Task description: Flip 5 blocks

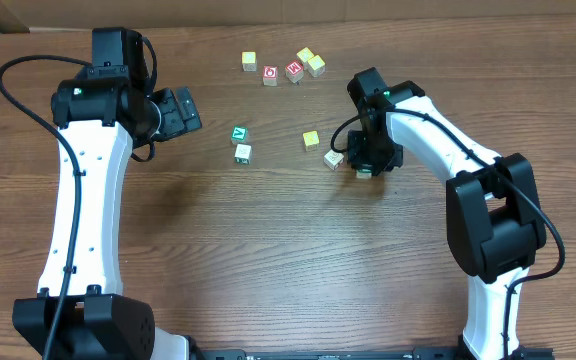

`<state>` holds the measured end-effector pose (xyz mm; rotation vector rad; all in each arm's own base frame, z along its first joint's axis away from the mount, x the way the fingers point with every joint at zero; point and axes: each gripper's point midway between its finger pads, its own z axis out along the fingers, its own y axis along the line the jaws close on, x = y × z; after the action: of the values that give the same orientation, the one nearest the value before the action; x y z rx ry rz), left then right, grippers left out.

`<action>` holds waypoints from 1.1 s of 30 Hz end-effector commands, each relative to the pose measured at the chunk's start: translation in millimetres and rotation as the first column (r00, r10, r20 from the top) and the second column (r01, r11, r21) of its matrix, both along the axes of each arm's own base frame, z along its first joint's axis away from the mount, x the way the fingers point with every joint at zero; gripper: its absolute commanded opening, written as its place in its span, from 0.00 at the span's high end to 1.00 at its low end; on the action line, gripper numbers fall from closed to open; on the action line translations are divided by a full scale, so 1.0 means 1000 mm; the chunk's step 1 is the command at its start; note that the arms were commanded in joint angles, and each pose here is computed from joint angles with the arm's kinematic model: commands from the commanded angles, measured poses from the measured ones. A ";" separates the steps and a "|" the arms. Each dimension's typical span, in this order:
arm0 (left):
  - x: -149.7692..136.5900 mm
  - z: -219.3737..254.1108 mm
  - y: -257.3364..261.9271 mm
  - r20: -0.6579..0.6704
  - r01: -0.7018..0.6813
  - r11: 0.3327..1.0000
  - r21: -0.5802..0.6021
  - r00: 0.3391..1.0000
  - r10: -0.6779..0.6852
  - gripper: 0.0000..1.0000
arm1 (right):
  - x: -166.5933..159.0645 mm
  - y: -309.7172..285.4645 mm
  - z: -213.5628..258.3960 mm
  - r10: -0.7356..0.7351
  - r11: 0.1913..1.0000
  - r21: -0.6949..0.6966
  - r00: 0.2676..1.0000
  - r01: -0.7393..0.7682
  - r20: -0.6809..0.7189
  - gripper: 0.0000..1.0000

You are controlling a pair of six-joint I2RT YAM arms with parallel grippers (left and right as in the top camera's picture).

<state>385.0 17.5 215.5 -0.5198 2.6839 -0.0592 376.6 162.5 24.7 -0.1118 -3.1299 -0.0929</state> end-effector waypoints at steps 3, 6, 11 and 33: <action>0.005 0.007 0.001 0.023 -0.022 1.000 0.004 1.000 0.021 0.00 | 0.004 0.015 0.053 -0.002 0.998 0.065 0.999 0.000 0.032 0.73; 0.005 0.007 0.001 0.023 -0.022 1.000 0.004 1.000 0.021 0.00 | -0.006 0.027 0.085 0.015 0.992 0.124 1.000 -0.018 0.024 0.73; 0.005 0.007 0.001 0.023 -0.021 1.000 0.004 1.000 0.021 0.00 | -0.032 0.057 0.114 0.069 0.970 0.232 0.998 -0.067 -0.002 0.73; 0.005 0.007 0.001 0.023 -0.022 1.000 0.004 1.000 0.021 0.00 | -0.067 0.126 0.038 0.043 0.999 -0.009 0.978 -0.042 0.206 0.62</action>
<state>385.0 17.5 215.5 -0.5198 2.6838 -0.0587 307.6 295.7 73.5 0.0118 -3.3119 -0.1445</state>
